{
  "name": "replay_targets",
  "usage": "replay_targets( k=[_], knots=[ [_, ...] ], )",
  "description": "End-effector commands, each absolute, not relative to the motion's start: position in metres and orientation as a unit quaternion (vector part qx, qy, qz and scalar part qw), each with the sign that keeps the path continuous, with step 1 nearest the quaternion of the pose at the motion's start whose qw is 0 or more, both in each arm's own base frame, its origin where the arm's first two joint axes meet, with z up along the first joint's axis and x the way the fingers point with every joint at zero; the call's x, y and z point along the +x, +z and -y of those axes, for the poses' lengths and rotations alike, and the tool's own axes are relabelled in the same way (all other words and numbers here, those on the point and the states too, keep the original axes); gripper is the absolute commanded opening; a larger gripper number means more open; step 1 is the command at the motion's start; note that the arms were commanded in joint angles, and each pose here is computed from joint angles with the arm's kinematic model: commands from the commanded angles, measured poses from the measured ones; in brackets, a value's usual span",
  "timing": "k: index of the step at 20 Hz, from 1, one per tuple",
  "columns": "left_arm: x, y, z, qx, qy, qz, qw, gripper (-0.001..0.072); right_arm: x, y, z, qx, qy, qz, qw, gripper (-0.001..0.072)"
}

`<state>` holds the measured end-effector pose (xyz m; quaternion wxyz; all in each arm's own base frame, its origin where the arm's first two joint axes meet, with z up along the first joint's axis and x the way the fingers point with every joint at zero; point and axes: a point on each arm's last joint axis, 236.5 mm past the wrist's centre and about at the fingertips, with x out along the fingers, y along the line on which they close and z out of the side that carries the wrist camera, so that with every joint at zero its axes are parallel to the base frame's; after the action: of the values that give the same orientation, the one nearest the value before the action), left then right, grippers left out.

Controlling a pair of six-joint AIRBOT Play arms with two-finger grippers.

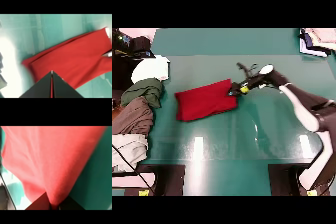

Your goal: Fold the shirts.

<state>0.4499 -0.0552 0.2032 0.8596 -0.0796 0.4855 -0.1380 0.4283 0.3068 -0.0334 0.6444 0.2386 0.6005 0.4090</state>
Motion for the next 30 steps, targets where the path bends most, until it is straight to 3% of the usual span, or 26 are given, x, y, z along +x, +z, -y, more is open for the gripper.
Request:
replay_targets(
  k=[1,6,9,14,22,23,25,26,28,30],
  knots=[
    [0.450,0.203,0.055,-0.080,-0.137,-0.485,0.860,0.0025,0.450,-0.013,-0.217,0.277,0.327,-0.565,0.705,0.0011],
    [0.454,0.206,0.057,-0.085,-0.141,-0.477,0.864,0.0026,0.457,0.031,-0.017,0.313,0.139,-0.464,0.817,0.0011],
    [0.453,0.208,0.063,-0.090,-0.150,-0.475,0.862,0.0026,0.426,0.057,0.111,0.360,-0.006,-0.372,0.856,0.0011],
    [0.457,0.215,0.103,-0.070,-0.184,-0.453,0.869,0.0025,0.329,0.055,0.239,0.427,-0.197,-0.277,0.838,0.0011],
    [0.455,0.218,0.131,-0.057,-0.208,-0.445,0.869,0.0026,0.264,0.019,0.264,0.392,-0.269,-0.368,0.799,0.0015],
    [0.455,0.218,0.131,-0.056,-0.208,-0.445,0.869,0.0026,0.258,0.021,0.267,0.375,-0.274,-0.384,0.798,0.0045],
    [0.456,0.218,0.131,-0.056,-0.208,-0.443,0.870,0.0025,0.238,0.026,0.277,0.324,-0.289,-0.428,0.793,0.0526],
    [0.456,0.218,0.131,-0.056,-0.208,-0.443,0.870,0.0026,0.224,0.031,0.287,0.292,-0.305,-0.451,0.786,0.0560],
    [0.455,0.218,0.130,-0.045,-0.213,-0.442,0.870,0.0026,0.211,0.050,0.303,0.268,-0.339,-0.460,0.776,0.0560],
    [0.456,0.218,0.130,-0.045,-0.213,-0.442,0.870,0.0026,0.225,0.076,0.305,0.279,-0.339,-0.430,0.789,0.0557]
  ],
)
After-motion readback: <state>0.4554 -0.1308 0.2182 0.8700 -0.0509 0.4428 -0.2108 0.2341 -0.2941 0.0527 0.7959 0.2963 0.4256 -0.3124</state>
